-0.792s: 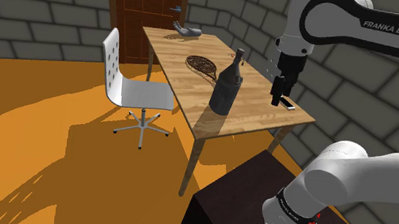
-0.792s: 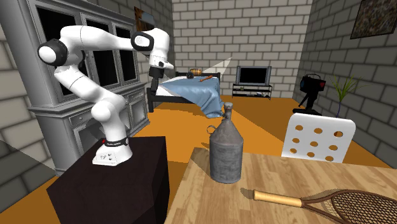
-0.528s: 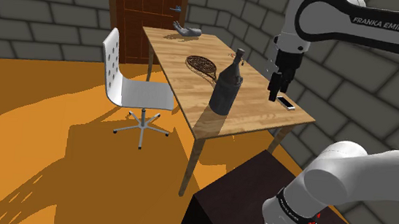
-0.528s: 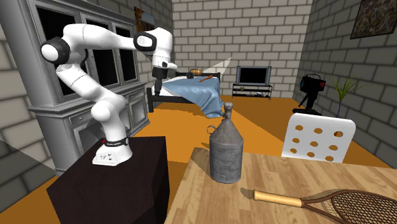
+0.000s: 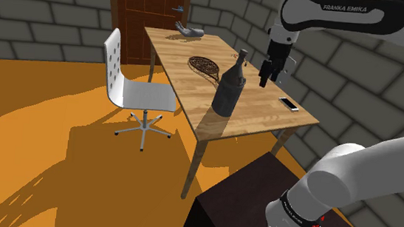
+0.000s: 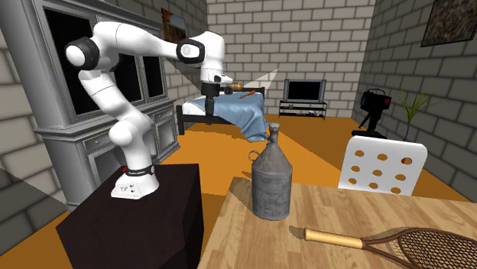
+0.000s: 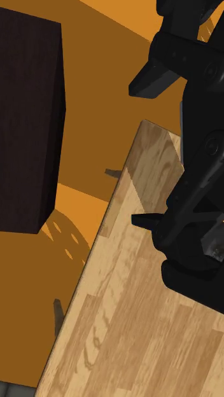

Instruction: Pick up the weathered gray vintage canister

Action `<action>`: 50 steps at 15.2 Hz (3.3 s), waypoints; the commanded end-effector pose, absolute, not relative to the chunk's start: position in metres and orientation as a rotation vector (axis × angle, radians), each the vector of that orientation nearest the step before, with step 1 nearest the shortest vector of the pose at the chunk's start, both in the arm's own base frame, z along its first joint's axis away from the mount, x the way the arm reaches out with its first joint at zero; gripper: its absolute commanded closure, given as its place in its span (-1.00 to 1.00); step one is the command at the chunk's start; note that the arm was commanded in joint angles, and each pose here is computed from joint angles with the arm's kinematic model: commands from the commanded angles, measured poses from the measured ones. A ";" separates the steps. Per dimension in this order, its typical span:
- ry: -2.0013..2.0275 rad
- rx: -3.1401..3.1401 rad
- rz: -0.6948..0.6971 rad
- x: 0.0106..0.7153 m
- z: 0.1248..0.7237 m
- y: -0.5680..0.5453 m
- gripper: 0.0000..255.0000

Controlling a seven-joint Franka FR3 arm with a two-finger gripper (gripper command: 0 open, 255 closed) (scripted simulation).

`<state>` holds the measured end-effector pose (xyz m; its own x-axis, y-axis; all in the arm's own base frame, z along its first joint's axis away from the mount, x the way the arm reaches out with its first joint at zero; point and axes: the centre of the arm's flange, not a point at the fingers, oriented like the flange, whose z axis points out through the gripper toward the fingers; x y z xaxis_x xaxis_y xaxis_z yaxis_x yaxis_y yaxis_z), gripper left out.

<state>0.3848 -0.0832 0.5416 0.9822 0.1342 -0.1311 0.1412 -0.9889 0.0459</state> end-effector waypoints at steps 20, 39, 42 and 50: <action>0.188 3.161 0.067 0.584 0.547 -0.228 -1.00; 0.188 3.161 0.067 0.584 0.518 -0.228 1.00; 0.188 3.161 0.067 0.584 0.533 -0.228 1.00; 0.188 3.161 0.067 0.584 0.576 -0.228 1.00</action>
